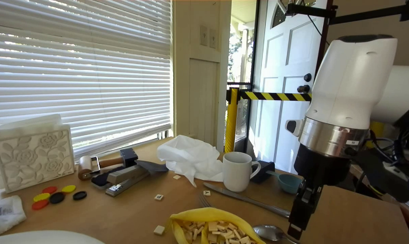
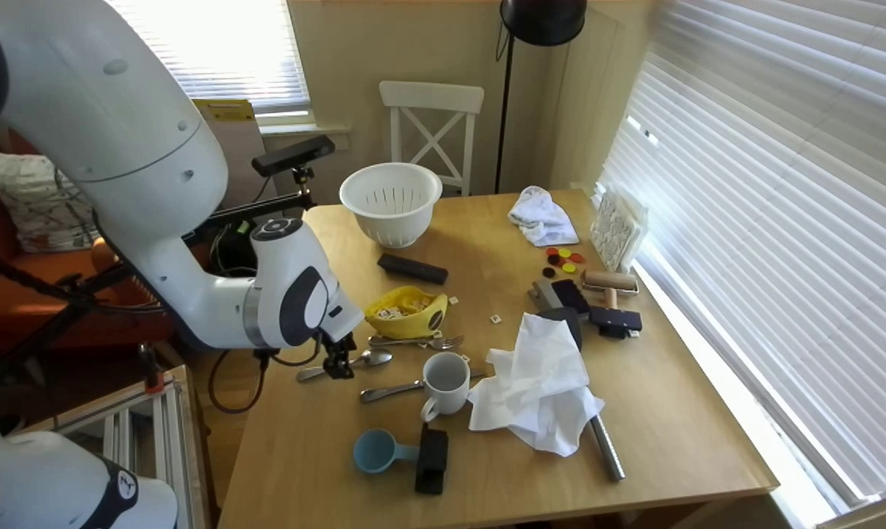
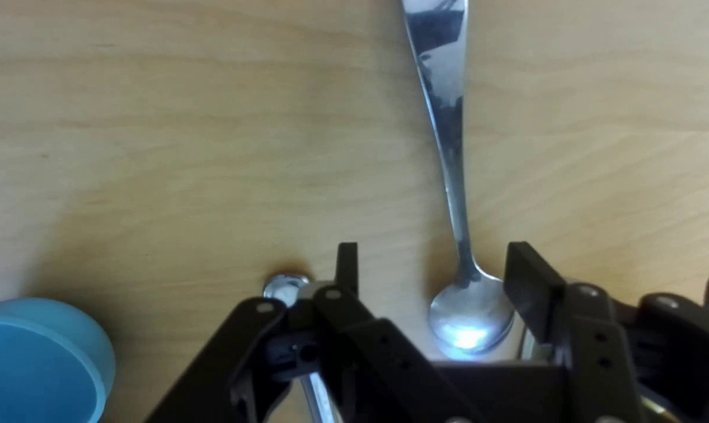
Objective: Pick up the spoon and put it in the cup
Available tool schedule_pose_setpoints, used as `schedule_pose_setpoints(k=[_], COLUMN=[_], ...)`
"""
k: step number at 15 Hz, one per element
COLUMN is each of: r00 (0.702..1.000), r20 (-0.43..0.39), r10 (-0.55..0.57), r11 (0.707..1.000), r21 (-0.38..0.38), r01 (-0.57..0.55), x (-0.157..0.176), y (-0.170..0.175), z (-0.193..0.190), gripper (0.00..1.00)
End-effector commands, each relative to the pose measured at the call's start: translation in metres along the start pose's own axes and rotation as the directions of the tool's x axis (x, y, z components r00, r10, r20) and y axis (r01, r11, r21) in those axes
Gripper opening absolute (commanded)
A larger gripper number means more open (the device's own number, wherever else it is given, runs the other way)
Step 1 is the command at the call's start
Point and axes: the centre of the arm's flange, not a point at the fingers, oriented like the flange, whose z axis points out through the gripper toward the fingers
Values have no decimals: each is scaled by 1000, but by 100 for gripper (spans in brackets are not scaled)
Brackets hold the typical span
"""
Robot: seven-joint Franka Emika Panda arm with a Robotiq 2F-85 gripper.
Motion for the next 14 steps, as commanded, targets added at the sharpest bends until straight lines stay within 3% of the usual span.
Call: schedule_pose_setpoints(k=[1, 4, 7, 14], r00=[1000, 1000, 998, 993], r20=[6, 1, -9, 9], r10=[-9, -24, -66, -122], r11=[1000, 1000, 998, 992], r21=[-14, -11, 6, 36], r01=[9, 24, 66, 121], x=[18, 23, 24, 12], y=[-9, -12, -16, -26], z=[-8, -7, -8, -11], gripper=[35, 15, 0, 0])
